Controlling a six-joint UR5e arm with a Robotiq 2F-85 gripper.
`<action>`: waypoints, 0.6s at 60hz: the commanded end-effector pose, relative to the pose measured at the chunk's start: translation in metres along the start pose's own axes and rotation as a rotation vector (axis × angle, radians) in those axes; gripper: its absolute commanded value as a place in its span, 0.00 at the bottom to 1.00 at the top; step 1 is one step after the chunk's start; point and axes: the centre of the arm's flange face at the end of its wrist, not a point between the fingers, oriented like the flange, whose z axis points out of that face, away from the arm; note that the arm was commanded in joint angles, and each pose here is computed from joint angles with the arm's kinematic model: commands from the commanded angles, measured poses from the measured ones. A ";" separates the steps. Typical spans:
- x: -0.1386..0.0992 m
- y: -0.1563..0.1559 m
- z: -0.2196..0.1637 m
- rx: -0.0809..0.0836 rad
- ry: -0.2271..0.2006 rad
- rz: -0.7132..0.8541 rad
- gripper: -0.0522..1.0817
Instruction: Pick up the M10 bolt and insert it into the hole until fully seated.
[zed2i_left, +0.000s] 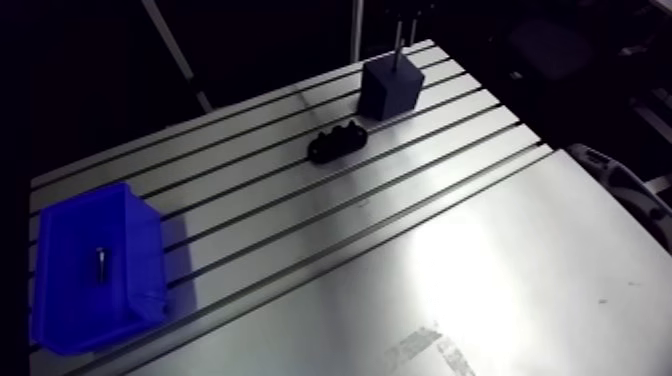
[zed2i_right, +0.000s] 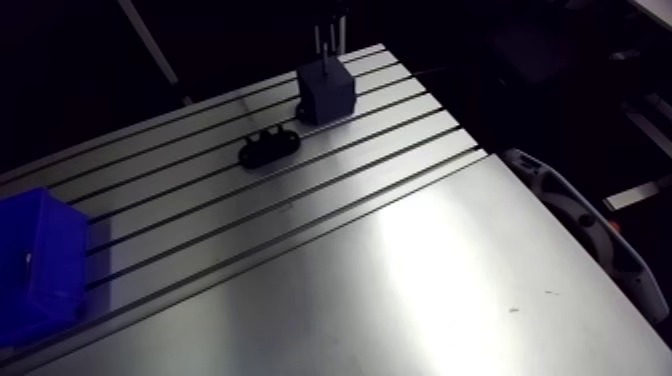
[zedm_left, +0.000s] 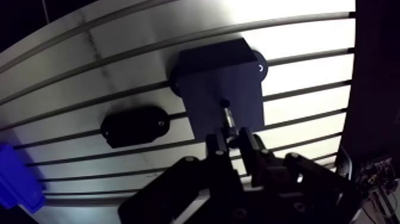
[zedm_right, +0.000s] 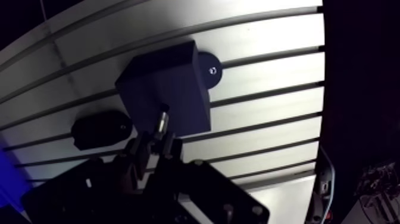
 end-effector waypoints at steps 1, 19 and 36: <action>0.000 0.000 0.000 0.000 0.000 0.000 1.00; 0.000 0.000 0.000 0.000 0.000 0.000 1.00; 0.000 0.000 0.002 0.001 -0.003 0.000 1.00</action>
